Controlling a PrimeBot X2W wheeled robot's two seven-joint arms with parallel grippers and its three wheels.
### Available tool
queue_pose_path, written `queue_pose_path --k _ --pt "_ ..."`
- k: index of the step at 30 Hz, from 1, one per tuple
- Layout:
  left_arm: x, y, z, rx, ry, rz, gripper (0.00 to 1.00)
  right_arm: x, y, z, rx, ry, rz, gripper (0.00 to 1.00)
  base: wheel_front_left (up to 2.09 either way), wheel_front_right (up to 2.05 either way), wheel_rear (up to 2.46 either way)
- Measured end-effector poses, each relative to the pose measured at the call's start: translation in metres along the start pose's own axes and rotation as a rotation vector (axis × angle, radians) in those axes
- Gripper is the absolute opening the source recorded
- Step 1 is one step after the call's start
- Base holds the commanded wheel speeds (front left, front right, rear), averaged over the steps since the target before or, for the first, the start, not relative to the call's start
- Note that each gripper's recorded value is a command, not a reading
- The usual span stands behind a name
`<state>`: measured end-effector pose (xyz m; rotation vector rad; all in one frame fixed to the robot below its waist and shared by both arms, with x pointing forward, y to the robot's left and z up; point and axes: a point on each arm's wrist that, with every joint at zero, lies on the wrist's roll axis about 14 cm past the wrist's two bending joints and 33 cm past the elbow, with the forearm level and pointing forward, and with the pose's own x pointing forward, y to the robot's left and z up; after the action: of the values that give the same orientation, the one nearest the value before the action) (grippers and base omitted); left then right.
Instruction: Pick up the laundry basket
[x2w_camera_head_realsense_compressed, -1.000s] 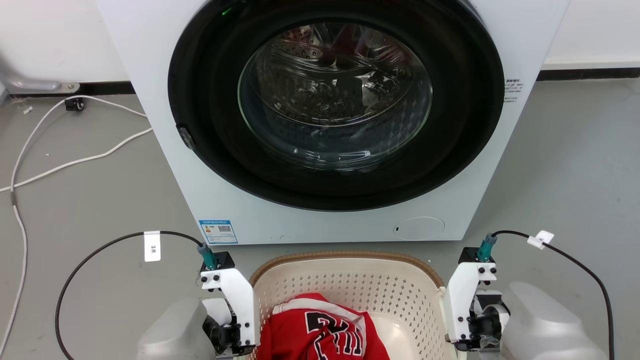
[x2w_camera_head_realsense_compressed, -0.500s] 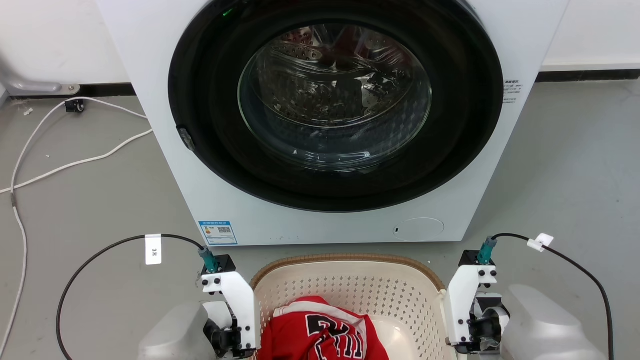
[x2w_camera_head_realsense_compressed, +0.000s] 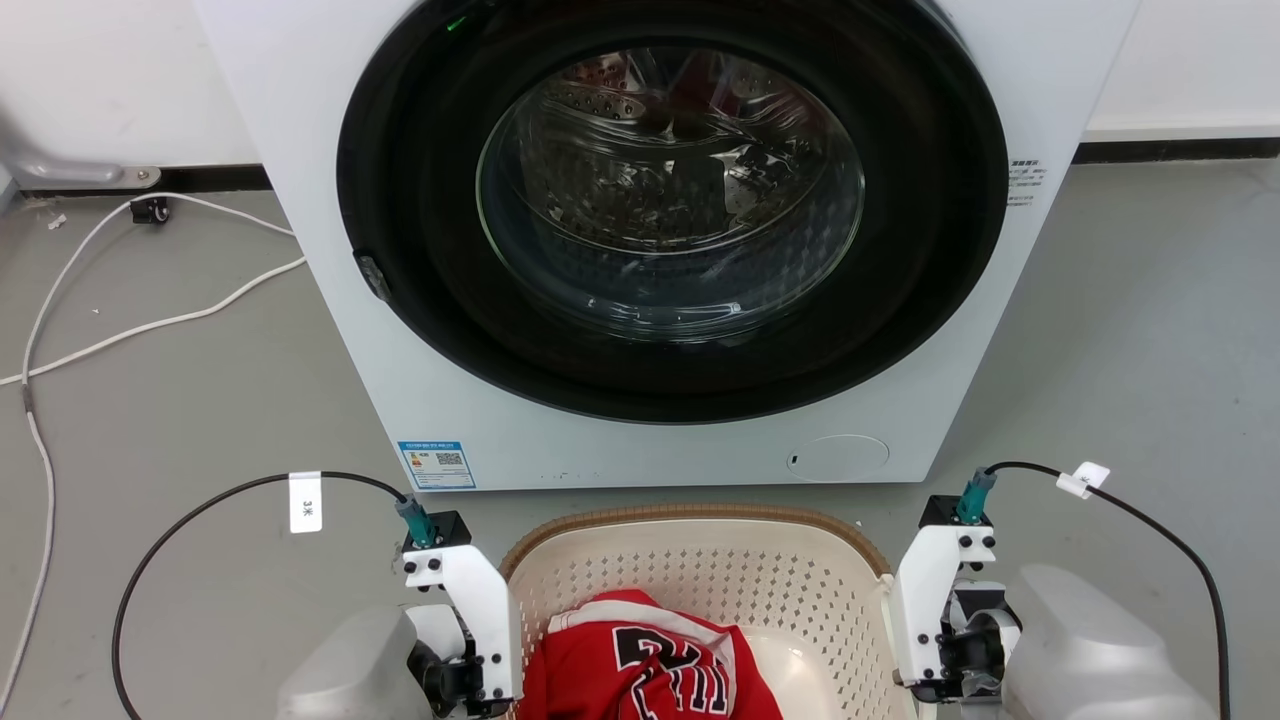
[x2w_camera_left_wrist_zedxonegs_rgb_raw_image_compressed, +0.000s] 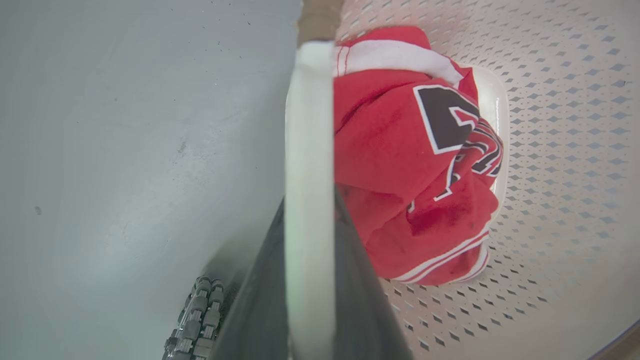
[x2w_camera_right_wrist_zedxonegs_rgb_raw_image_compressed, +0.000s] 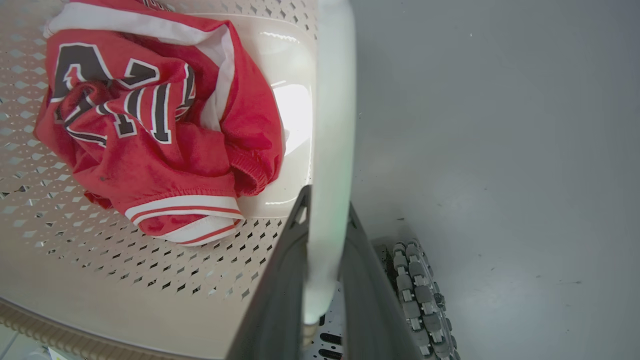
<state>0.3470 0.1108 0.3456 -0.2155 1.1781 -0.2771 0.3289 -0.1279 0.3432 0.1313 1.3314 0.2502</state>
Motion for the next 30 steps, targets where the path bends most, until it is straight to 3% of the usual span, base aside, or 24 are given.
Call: queue_pose_path --k 30 --pt "0.0009 -0.0004 0.0053 -0.014 -0.043 -0.003 0.0 -0.0041 0.0011 0.0059 0.001 -0.008 0.001 0.0 0.0 0.0 0.0"
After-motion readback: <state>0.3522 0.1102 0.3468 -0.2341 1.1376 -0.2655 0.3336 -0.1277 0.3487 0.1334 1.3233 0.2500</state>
